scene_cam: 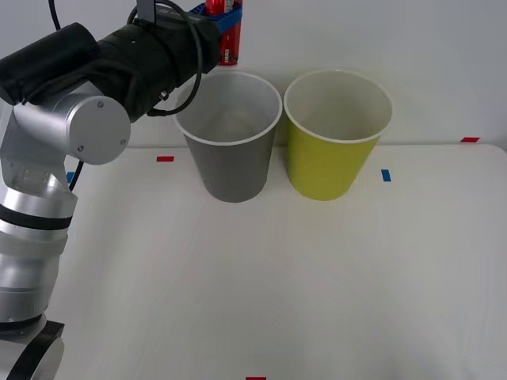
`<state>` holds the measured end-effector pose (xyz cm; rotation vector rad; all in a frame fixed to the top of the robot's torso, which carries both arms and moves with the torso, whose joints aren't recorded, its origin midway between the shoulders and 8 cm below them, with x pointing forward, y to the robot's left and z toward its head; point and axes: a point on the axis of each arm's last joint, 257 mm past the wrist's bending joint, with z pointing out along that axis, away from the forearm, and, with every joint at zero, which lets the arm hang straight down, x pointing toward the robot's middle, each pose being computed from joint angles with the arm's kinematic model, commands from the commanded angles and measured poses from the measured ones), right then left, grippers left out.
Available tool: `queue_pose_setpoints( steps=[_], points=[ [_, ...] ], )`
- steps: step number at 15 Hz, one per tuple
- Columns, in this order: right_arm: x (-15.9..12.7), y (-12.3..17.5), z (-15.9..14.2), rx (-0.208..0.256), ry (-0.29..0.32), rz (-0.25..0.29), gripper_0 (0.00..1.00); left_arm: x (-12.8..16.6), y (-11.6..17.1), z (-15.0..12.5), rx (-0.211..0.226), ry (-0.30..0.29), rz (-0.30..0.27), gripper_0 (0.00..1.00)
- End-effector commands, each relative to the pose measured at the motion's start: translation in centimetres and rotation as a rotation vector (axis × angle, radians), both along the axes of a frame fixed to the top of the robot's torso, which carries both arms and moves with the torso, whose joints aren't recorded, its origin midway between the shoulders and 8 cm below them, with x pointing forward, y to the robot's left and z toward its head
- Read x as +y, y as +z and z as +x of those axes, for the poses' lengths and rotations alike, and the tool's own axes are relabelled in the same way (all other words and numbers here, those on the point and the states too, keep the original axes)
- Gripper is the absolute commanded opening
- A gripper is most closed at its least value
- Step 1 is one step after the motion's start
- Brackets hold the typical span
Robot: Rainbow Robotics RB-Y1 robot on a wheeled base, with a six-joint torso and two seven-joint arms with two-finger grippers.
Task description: Put cans in the gray bin and PET bottles in the light green bin.
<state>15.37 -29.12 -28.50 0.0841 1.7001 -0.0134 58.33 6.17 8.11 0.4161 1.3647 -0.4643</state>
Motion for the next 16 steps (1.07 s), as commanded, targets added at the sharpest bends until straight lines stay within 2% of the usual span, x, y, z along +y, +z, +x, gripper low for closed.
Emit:
queue_pose_setpoints(
  steps=[1, 8, 9, 10, 11, 16],
  points=[
    [0.0, 0.0, 0.0, 0.0, 0.0, 0.0, 1.0, -0.1, -0.13, 0.09, 0.001, 0.0, 0.001, 0.0],
    [0.0, 0.0, 0.0, 0.0, 0.0, 0.0, 1.0, -0.11, -0.21, 0.09, 0.007, -0.002, -0.006, 0.0],
    [0.0, 0.0, 0.0, 0.0, 0.0, 0.0, 1.0, -0.02, -0.41, 0.2, 0.012, 0.001, -0.003, 0.31],
    [0.0, 0.0, 0.0, 0.0, 0.0, 0.0, 1.0, 0.13, -0.72, 0.41, 0.019, 0.005, -0.001, 0.7],
    [0.0, 0.0, 0.0, 0.0, 0.0, 0.0, 1.0, 0.03, -0.91, 0.45, 0.023, 0.003, 0.001, 1.0],
    [0.0, 0.0, 0.0, 0.0, 0.0, 0.0, 1.0, 0.2, -0.98, 0.53, 0.023, 0.007, 0.006, 1.0]
  ],
)
